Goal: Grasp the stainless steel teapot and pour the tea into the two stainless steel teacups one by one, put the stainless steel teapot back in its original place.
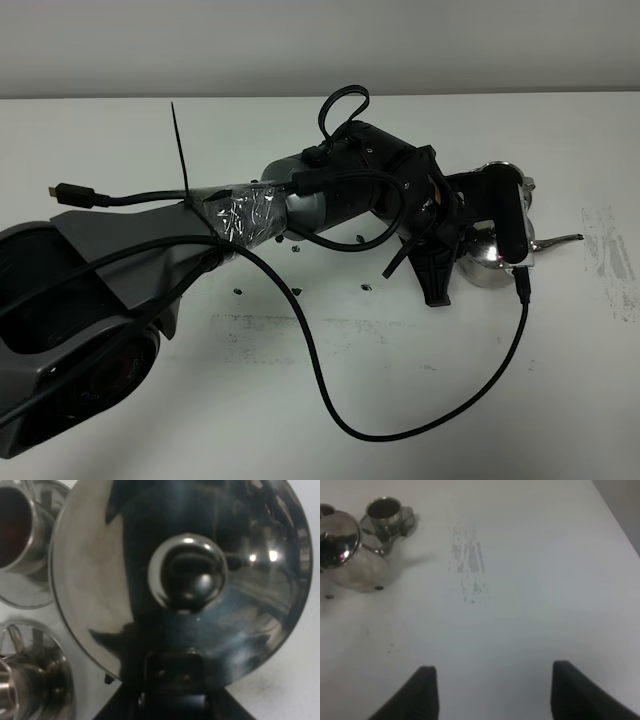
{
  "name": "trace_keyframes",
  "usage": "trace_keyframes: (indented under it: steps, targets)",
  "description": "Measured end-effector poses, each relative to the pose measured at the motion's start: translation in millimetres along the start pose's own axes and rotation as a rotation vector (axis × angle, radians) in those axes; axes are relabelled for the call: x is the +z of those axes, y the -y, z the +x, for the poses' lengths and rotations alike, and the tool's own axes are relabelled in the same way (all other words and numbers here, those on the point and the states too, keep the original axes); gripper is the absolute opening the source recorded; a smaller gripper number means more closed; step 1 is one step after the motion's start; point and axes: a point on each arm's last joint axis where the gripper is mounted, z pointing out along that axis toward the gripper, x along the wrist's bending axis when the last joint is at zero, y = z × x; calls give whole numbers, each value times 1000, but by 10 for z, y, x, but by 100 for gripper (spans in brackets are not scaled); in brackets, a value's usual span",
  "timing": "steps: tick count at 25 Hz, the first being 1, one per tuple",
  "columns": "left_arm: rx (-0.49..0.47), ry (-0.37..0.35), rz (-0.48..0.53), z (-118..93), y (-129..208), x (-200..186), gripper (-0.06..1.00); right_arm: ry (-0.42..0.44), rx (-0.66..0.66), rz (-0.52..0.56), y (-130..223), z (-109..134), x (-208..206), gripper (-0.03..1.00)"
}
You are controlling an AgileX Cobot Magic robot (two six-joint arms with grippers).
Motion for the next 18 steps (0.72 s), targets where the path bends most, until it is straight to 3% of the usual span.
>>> trace_keyframes:
  steps: [12, 18]
  targets:
    - [4, -4, -5, 0, -1, 7, 18, 0, 0, 0, 0, 0, 0, 49]
    - [43, -73, -30, 203, 5, -324, 18, 0, 0, 0, 0, 0, 0, 49]
